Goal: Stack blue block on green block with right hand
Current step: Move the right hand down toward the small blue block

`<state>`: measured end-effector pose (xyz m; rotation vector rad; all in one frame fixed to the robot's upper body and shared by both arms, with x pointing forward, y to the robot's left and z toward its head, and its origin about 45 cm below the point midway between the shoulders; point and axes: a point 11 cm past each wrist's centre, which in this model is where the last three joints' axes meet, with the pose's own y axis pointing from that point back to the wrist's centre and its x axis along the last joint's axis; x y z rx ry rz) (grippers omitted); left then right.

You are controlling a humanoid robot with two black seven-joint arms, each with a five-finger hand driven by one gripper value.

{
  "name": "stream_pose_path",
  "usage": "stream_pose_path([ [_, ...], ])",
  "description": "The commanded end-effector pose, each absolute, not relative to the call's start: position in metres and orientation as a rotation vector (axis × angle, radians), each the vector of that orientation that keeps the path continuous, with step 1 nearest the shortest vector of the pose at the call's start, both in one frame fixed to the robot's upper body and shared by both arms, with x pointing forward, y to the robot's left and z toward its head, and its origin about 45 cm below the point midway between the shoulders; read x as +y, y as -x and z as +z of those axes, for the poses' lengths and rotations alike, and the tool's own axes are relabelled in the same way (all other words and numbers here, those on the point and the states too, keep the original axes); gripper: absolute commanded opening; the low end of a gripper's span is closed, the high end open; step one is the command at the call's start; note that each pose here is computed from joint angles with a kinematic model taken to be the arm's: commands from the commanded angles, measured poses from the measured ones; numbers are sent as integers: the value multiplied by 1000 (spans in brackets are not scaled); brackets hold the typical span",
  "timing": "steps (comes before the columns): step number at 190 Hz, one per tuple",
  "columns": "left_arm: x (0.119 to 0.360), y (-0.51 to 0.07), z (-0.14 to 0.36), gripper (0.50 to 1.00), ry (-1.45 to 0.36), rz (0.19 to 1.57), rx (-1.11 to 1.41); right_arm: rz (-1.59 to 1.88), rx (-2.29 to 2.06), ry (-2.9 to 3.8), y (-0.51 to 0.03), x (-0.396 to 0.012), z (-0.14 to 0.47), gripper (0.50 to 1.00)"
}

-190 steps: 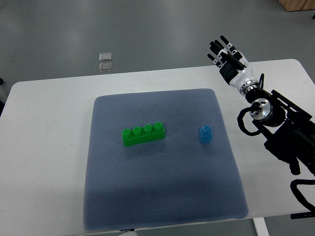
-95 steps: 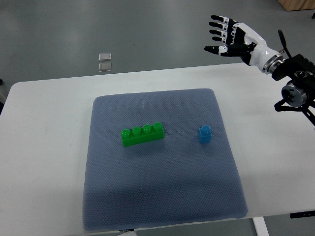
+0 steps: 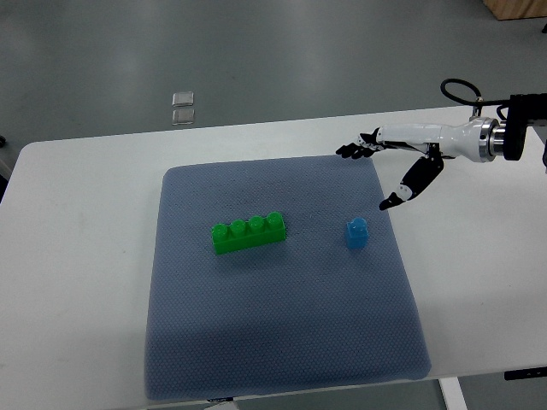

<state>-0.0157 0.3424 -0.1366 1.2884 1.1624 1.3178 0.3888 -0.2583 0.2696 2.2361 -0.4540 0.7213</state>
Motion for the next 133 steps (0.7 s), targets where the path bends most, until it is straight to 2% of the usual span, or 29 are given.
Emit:
stream_pose_path([
  [1,342,16,-137,1000,-1288,1318,1162,727,-401,-2164,-386,-259,259,913],
  [133,342,16,-137,1000,-1288,1318,1162,693,-344,-1954,-381,-221,213,911],
])
